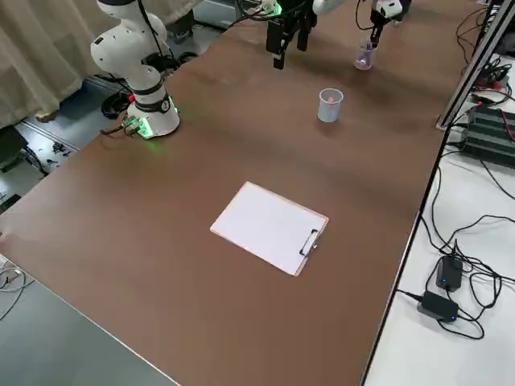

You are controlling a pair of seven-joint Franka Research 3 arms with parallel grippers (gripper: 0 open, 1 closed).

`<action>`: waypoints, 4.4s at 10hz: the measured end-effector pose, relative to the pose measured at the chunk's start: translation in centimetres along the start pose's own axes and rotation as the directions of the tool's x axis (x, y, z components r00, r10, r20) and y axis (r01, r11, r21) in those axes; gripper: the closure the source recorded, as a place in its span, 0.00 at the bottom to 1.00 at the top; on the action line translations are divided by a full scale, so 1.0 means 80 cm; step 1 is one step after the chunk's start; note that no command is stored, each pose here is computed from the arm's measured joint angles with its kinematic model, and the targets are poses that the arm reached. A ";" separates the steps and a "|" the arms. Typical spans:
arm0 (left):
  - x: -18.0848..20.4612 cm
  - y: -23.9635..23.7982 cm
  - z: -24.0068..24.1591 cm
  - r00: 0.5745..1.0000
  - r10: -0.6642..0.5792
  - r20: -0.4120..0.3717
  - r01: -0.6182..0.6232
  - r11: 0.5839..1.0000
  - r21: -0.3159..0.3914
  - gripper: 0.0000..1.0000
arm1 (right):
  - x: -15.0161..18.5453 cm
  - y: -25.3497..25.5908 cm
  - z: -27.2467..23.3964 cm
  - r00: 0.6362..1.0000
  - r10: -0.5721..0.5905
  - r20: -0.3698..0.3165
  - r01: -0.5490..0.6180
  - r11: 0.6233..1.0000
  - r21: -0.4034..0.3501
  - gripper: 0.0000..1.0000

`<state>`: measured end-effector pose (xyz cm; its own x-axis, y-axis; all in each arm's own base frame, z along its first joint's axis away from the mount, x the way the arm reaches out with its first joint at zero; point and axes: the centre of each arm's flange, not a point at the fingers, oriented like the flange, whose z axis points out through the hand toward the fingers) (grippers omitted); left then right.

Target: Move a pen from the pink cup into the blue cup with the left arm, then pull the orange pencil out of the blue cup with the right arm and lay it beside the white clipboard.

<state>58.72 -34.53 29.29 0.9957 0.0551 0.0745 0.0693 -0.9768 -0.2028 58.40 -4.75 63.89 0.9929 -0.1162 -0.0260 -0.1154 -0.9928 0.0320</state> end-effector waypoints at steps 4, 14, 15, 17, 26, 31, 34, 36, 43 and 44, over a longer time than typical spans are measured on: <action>0.003 -0.017 -0.078 0.998 -0.025 -0.065 0.025 1.000 -0.003 0.83 | 0.000 -0.001 0.000 1.000 -0.006 -0.002 0.006 1.000 0.000 0.00; -0.126 0.131 -0.322 0.964 -0.246 -0.097 0.193 0.907 -0.375 0.83 | 0.002 -0.002 -0.002 1.000 -0.008 -0.017 0.008 1.000 0.001 0.00; -0.143 0.157 -0.321 0.953 -0.278 -0.116 0.211 0.891 -0.401 0.83 | 0.002 -0.002 -0.002 1.000 -0.009 -0.019 0.009 1.000 0.001 0.00; -0.176 0.214 -0.292 0.930 -0.326 -0.171 0.231 0.878 -0.419 0.83 | 0.002 -0.002 -0.002 1.000 -0.009 -0.019 0.009 1.000 0.001 0.00; -0.169 0.299 -0.218 0.858 -0.450 -0.248 0.294 0.826 -0.480 0.83 | 0.004 -0.003 -0.004 0.998 -0.059 -0.032 0.059 0.998 0.000 0.00; -0.175 0.321 -0.165 0.878 -0.422 -0.225 0.278 0.833 -0.478 0.83 | 0.004 -0.003 -0.004 0.998 -0.061 -0.032 0.061 0.998 0.000 0.00; -0.177 0.325 -0.154 0.881 -0.417 -0.222 0.279 0.838 -0.469 0.67 | 0.004 -0.003 -0.004 0.998 -0.062 -0.033 0.062 0.998 0.000 0.00; -0.176 0.324 -0.157 0.880 -0.420 -0.223 0.279 0.836 -0.472 0.37 | 0.004 -0.004 -0.004 0.997 -0.065 -0.034 0.065 0.998 0.000 0.00; -0.085 0.220 -0.214 0.897 -0.398 -0.191 0.310 0.876 -0.370 0.00 | -0.003 -0.038 0.006 0.993 -0.119 0.020 0.118 0.991 0.057 0.00; -0.057 0.184 -0.222 0.913 -0.377 -0.157 0.301 0.881 -0.366 0.00 | -0.002 -0.057 0.014 0.990 -0.138 0.032 0.132 0.980 0.148 0.00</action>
<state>54.07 -52.88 43.31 0.8729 0.3864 0.2981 0.3382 -0.9193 0.2012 58.77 -0.23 62.59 0.9979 0.0207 -0.0620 0.0132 -0.9927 -0.1199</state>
